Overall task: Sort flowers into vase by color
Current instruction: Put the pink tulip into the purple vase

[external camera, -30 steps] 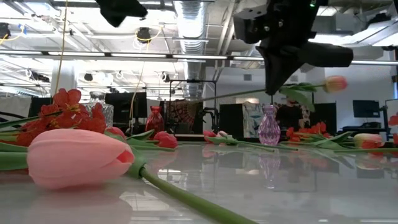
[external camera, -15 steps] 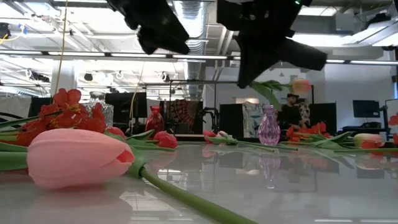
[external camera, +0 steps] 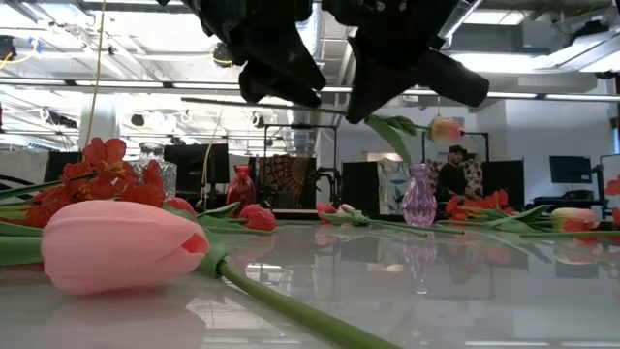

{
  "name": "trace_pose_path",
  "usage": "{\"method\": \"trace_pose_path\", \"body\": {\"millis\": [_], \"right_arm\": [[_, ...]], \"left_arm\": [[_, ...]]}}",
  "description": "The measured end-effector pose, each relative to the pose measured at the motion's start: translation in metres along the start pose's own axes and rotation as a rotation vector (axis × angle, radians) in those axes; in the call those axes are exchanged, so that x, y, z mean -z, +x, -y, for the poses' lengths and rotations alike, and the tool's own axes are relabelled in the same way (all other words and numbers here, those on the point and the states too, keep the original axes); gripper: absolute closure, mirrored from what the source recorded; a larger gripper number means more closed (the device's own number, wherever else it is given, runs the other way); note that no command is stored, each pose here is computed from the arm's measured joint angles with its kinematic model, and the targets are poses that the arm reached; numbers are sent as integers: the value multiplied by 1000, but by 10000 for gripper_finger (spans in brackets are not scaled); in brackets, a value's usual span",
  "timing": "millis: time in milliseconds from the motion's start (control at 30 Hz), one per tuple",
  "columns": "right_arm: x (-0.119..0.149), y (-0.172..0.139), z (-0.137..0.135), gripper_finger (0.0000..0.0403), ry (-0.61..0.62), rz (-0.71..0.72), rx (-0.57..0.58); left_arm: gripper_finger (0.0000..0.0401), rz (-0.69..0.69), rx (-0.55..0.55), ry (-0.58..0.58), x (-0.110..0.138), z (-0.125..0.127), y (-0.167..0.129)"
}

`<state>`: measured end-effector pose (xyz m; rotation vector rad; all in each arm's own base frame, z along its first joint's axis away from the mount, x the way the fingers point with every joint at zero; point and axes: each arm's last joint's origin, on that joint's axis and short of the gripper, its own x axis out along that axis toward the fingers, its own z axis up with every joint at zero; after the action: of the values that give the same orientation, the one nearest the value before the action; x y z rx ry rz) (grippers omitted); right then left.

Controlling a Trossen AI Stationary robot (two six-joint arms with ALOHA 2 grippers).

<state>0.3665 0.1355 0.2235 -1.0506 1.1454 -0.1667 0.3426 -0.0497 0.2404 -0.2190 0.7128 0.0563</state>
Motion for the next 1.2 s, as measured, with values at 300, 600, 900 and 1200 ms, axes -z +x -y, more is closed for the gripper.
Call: {"method": "trace_pose_path", "body": {"millis": [300, 600, 900, 1200], "right_arm": [[-7, -5, 1, 375, -22, 31, 100], [-12, -8, 2, 373, -25, 50, 159], [-13, -8, 3, 373, -32, 54, 162], [-16, -8, 4, 372, -37, 70, 175]], "left_arm": [[244, -22, 8, -10, 1, -3, 0], [244, -36, 17, -8, 2, -3, 0], [310, -45, 16, 25, 3, -3, 0], [397, -54, 12, 52, 4, -3, 0]]}}
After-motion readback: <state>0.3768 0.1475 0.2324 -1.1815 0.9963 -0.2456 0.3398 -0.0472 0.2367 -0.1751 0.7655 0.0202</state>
